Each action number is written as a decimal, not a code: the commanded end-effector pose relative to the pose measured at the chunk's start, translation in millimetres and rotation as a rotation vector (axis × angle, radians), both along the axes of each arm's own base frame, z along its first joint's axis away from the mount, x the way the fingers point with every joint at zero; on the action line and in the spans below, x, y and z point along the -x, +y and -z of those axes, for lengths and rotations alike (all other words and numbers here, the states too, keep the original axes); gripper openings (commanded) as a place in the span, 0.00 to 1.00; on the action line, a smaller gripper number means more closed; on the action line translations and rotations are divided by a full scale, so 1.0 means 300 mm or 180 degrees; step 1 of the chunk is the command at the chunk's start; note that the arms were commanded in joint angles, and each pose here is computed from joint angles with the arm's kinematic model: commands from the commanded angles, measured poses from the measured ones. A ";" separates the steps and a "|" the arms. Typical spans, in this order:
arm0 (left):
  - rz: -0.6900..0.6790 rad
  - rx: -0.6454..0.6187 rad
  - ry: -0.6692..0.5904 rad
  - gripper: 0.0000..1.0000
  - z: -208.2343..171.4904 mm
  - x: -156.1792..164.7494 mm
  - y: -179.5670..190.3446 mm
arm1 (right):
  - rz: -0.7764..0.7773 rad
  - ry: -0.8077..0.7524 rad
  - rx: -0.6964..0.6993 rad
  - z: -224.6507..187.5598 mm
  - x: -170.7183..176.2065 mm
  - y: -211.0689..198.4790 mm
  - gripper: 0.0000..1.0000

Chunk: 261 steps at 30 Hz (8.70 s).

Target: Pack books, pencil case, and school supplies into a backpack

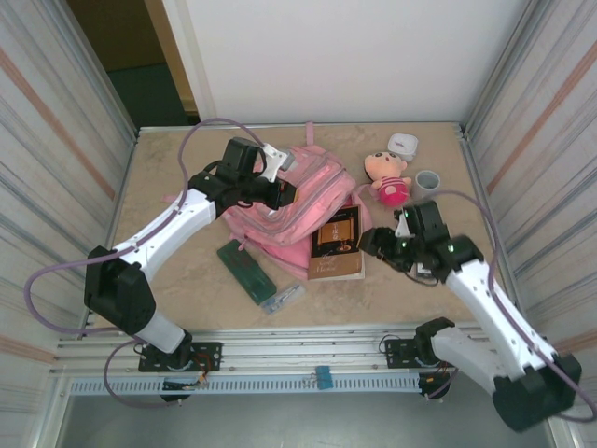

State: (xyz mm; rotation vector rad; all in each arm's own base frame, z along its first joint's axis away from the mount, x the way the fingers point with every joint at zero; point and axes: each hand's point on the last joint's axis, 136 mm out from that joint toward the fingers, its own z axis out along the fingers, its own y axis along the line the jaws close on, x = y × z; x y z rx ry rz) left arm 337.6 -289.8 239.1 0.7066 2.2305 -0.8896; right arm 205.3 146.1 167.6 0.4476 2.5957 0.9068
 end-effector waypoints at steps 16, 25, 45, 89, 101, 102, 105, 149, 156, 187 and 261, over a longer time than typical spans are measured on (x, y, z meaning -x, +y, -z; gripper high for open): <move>-0.0068 0.0538 -0.0139 0.00 -0.122 -0.051 -0.058 | 0.0957 0.0103 -0.0753 0.193 0.066 0.126 0.90; -0.0054 0.0566 -0.0183 0.00 -0.146 -0.051 -0.061 | 0.1010 -0.0036 -0.0865 0.245 0.009 0.187 0.88; 0.0139 0.0665 -0.0234 0.00 -0.188 -0.035 -0.084 | -0.0136 -0.0944 -0.1428 -0.148 -0.075 0.106 0.00; 0.0197 0.0786 -0.0186 0.00 -0.210 -0.047 -0.011 | 0.0084 -0.0263 -0.1078 0.180 -0.552 0.372 0.48; 0.0029 0.0731 0.0030 0.00 -0.112 -0.074 -0.008 | 0.0261 -0.0101 -0.0373 0.110 -0.306 0.176 0.57; 0.0016 0.0755 0.0039 0.00 -0.117 -0.077 -0.010 | 0.0296 -0.0110 -0.0314 0.106 -0.291 0.166 0.57; 0.0011 0.0814 0.0073 0.00 -0.124 -0.081 -0.017 | 0.0400 -0.0117 -0.0292 0.112 -0.266 0.147 0.47; 0.0341 -0.0372 0.0345 0.00 0.303 -0.001 -0.062 | 0.0588 -0.0175 0.0200 0.094 -0.180 -0.030 0.53; 0.0712 -0.1064 0.0500 0.00 0.549 0.081 -0.113 | 0.0500 -0.0391 0.0297 0.030 -0.131 -0.076 0.57; -0.1253 0.0376 0.0568 0.75 0.176 0.043 0.397 | -0.4824 -0.2661 0.3168 0.321 -0.192 0.367 0.86; 0.1294 0.0531 -0.0149 0.00 0.209 0.369 -0.059 | -0.2983 -0.2766 0.2229 -0.083 -0.469 0.379 0.00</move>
